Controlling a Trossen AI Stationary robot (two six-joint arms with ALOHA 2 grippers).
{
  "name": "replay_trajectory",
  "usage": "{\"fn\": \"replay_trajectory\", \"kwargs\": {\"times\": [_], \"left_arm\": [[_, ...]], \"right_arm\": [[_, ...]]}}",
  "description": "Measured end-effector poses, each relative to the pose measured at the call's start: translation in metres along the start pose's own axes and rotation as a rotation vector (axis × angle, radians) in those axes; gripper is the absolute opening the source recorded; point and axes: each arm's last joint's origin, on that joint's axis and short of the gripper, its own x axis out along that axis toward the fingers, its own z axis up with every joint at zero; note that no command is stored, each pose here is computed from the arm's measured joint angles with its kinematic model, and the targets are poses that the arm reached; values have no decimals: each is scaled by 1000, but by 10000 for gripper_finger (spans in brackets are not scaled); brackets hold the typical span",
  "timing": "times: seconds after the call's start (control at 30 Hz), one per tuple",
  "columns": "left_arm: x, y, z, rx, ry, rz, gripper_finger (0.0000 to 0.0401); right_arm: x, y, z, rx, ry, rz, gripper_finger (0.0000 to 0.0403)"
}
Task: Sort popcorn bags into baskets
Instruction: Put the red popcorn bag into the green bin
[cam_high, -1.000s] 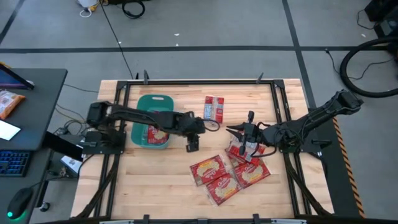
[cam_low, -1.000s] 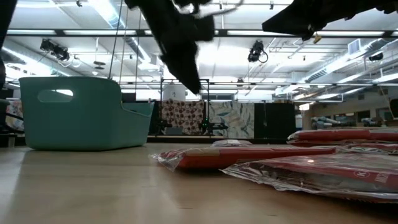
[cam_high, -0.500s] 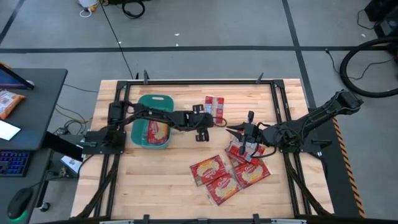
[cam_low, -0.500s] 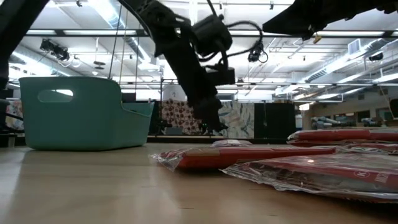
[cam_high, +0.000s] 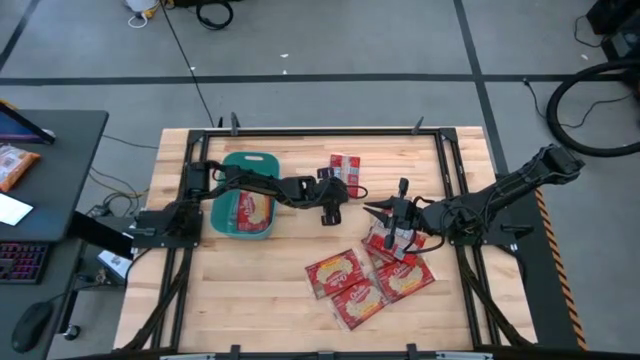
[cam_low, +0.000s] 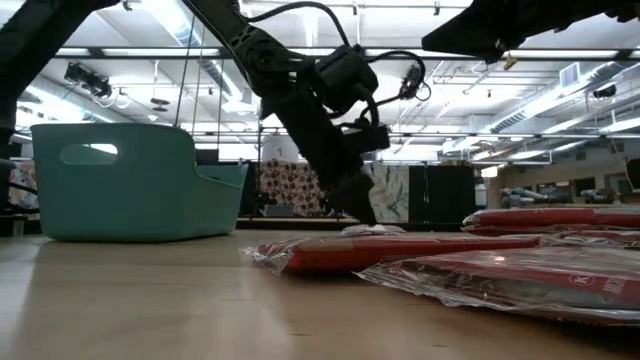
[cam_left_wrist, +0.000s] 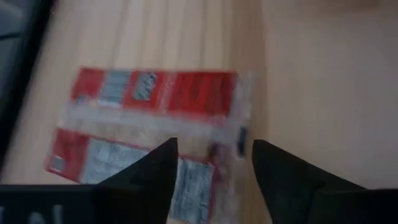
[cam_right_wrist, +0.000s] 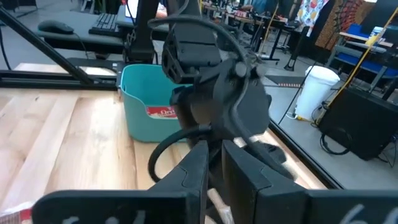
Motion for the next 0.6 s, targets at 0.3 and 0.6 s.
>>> {"fn": "replay_trajectory", "kwargs": {"times": [0.3,0.6], "left_arm": [[17,-3,-7,89,-4,12,249],[23,1,-12,90,16,20,179]], "right_arm": [[0,0,1,4,-5,1,52],[0,0,1,1,-6,8,52]]}}
